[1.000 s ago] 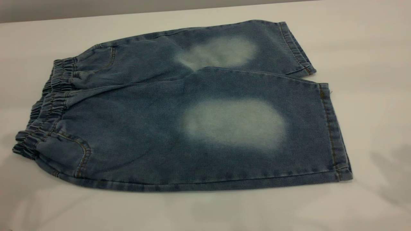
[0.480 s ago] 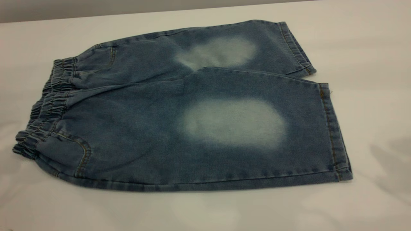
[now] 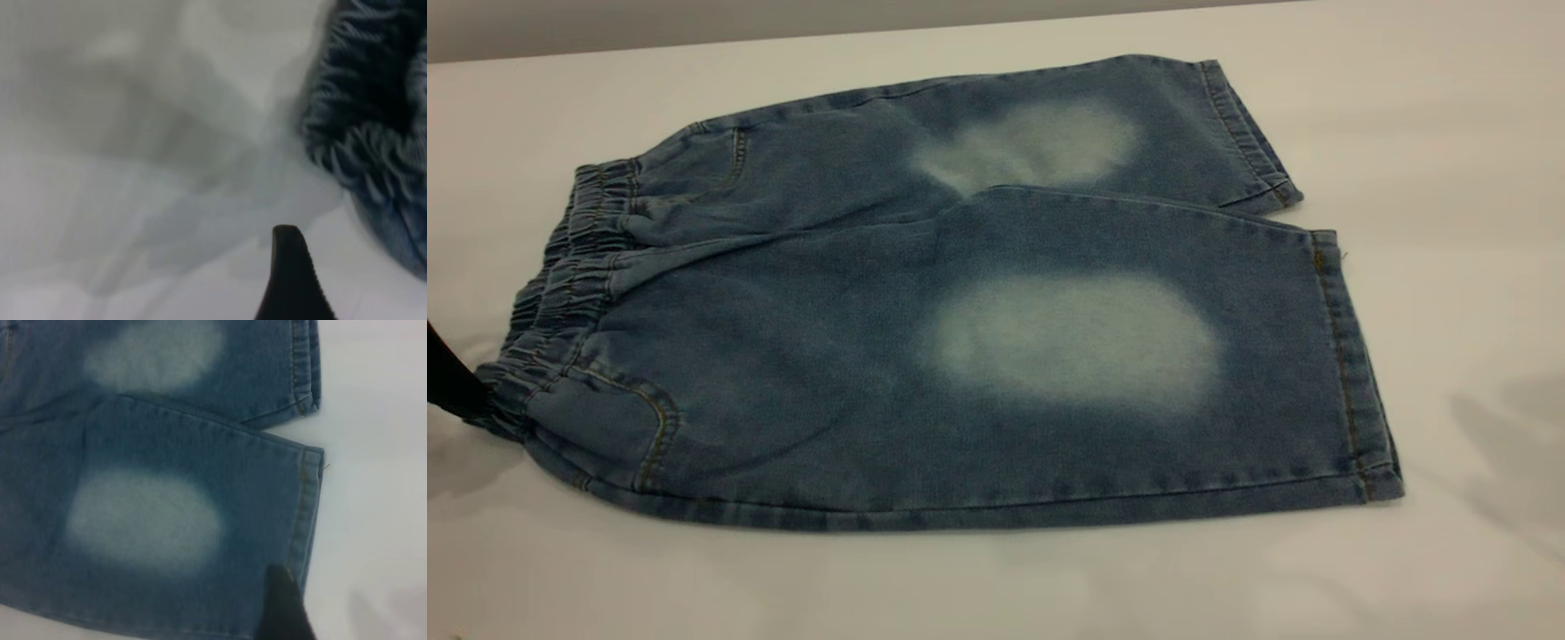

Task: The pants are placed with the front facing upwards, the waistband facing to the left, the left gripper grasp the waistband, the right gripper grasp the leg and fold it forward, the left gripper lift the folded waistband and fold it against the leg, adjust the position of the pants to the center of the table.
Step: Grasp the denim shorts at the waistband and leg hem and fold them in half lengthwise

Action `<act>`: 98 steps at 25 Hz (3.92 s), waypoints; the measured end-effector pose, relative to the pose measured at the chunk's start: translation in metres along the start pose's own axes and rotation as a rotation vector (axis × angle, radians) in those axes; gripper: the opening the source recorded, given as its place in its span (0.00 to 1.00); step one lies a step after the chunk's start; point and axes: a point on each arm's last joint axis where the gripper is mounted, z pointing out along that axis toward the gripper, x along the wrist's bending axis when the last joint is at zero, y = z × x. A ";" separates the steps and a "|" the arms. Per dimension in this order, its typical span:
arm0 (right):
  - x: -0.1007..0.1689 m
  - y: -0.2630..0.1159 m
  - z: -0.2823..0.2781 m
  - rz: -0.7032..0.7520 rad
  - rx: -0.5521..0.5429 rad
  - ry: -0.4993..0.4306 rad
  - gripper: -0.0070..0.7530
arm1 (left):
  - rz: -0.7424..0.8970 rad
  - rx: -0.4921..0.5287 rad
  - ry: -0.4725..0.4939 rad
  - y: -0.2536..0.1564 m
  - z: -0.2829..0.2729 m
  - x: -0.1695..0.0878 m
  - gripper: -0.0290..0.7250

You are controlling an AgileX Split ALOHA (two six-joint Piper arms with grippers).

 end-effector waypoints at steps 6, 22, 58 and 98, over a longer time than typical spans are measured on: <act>0.001 0.000 0.000 0.012 -0.004 0.008 0.54 | -0.029 -0.043 -0.032 0.008 -0.003 -0.004 0.60; 0.001 0.001 0.000 -0.010 -0.008 0.006 0.54 | -0.122 0.070 -0.175 0.019 0.003 -0.010 0.67; 0.001 0.001 0.000 -0.010 -0.013 0.005 0.54 | -0.301 0.010 -0.109 0.026 0.031 0.007 0.49; -0.044 -0.126 0.183 0.572 0.628 0.223 0.54 | -0.155 -0.050 -0.381 0.032 0.010 -0.033 0.19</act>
